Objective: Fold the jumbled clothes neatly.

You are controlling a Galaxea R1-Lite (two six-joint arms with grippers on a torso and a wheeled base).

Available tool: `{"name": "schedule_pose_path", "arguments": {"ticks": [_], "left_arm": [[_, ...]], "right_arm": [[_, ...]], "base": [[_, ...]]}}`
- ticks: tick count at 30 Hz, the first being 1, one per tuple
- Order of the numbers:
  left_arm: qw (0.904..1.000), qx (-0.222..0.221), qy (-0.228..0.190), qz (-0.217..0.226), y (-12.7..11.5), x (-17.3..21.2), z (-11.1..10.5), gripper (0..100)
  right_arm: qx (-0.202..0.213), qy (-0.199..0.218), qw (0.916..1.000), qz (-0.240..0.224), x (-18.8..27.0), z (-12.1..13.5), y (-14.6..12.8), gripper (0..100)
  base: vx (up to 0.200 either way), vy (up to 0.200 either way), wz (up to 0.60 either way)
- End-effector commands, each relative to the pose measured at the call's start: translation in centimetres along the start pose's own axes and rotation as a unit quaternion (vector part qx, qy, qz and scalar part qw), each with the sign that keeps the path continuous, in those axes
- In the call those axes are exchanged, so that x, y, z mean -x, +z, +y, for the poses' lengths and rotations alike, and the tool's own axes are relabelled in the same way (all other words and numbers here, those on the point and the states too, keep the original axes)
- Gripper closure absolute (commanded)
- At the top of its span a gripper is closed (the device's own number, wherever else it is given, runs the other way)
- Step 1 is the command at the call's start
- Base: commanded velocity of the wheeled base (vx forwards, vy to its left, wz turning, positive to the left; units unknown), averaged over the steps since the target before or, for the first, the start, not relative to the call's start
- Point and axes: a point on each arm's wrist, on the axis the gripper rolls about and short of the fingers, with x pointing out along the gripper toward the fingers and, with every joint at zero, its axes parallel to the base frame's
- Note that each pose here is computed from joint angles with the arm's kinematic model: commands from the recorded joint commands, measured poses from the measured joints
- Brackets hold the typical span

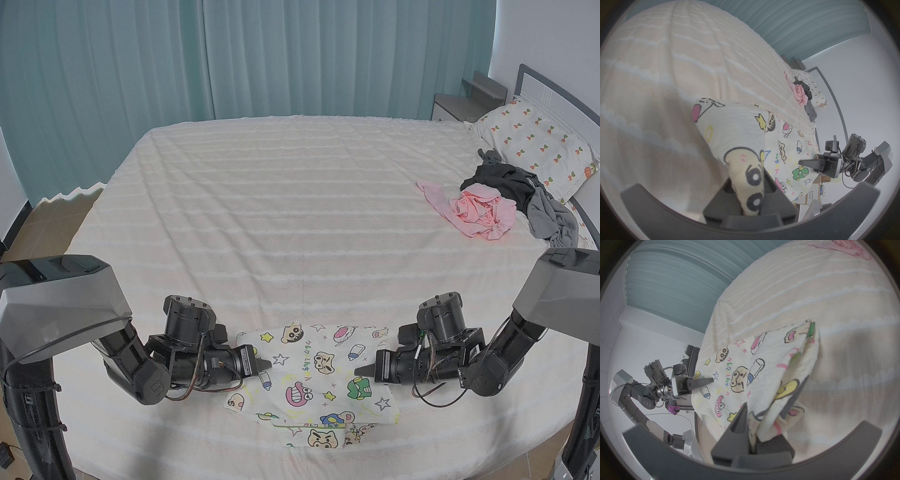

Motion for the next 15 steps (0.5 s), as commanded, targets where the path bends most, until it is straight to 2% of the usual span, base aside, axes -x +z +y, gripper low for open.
{"name": "schedule_pose_path", "arguments": {"ticks": [1, 7, 15], "left_arm": [[0.9998, -0.012, -0.015, -0.009, 0.1, 1.2, -1.6, 100], [0.9990, -0.029, -0.034, -0.008, -0.3, 2.6, -3.7, 100], [0.9981, -0.049, -0.036, -0.013, -0.8, 3.2, -6.0, 100]], "right_arm": [[0.009, 0.014, 0.9997, -0.018, 1.4, 1.2, 0.6, 100], [0.015, 0.023, 0.9991, -0.032, 3.4, 2.1, 0.6, 100], [0.020, 0.030, 0.9982, -0.048, 4.9, 2.8, 0.9, 100]], "base": [[0.000, 0.000, 0.00], [0.000, -0.200, 0.00], [0.000, -0.200, 0.00]]}}
